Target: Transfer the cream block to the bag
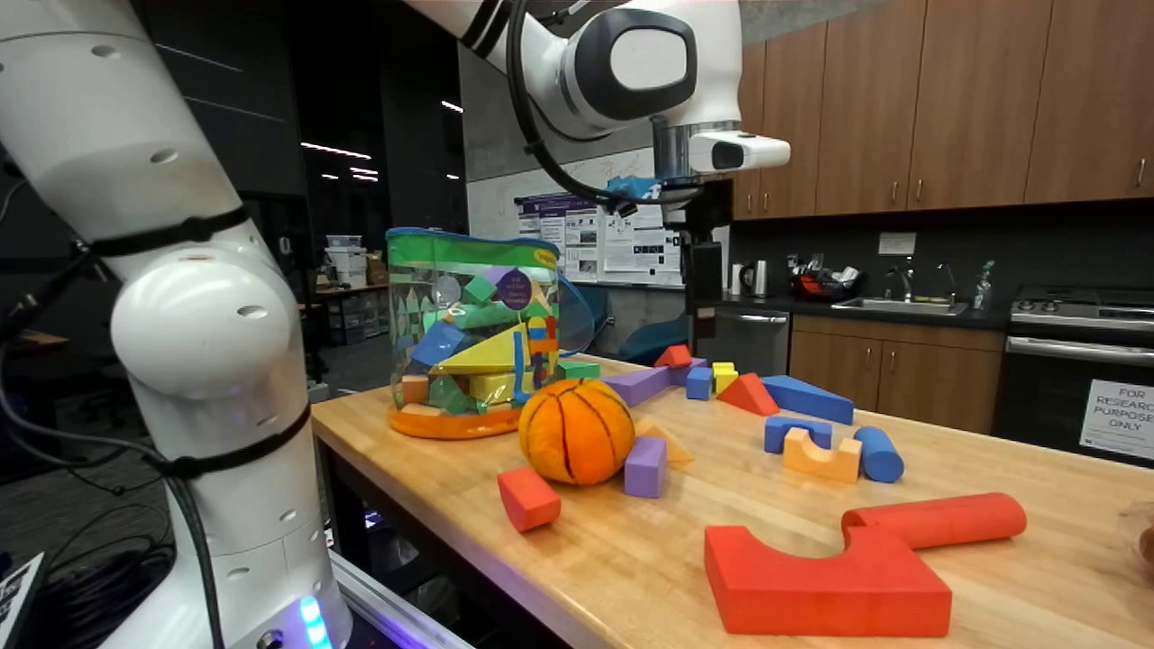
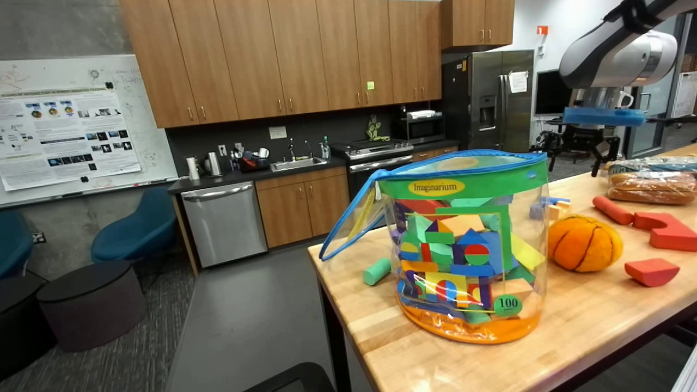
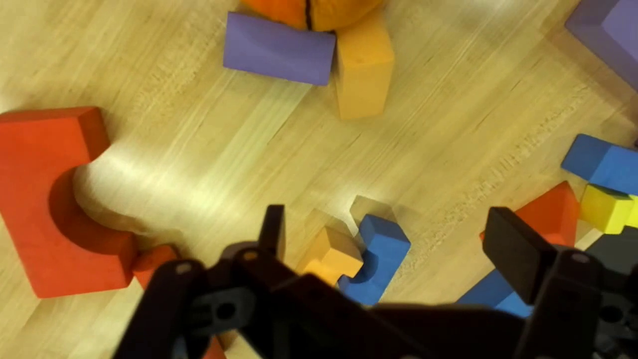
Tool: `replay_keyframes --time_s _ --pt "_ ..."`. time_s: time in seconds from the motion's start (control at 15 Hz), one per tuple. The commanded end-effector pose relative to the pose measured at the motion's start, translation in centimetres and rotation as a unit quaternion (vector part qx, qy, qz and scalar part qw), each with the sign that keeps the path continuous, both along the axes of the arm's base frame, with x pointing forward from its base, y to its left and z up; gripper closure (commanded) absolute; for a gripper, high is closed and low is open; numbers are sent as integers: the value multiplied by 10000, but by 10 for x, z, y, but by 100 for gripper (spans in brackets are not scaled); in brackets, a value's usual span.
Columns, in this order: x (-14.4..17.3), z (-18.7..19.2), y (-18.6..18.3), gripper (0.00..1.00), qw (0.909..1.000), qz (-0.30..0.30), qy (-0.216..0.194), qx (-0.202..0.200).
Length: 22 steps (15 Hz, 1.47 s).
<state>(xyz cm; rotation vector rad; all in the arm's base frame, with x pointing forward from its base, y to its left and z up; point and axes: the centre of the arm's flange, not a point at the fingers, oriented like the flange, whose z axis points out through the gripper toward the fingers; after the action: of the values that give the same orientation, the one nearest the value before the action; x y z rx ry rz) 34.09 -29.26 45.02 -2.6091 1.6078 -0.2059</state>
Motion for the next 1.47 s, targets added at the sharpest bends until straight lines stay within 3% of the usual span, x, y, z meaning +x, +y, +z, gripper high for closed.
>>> replay_keyframes --time_s 0.0,0.4,0.73,1.4 --pt "1 0 4 0 10000 41 -4 -3" --pt "6 0 7 0 10000 14 45 3" --pt "38 -19 -30 0 9970 -568 456 256" --pt "78 -82 -128 0 9727 -1926 1074 727"
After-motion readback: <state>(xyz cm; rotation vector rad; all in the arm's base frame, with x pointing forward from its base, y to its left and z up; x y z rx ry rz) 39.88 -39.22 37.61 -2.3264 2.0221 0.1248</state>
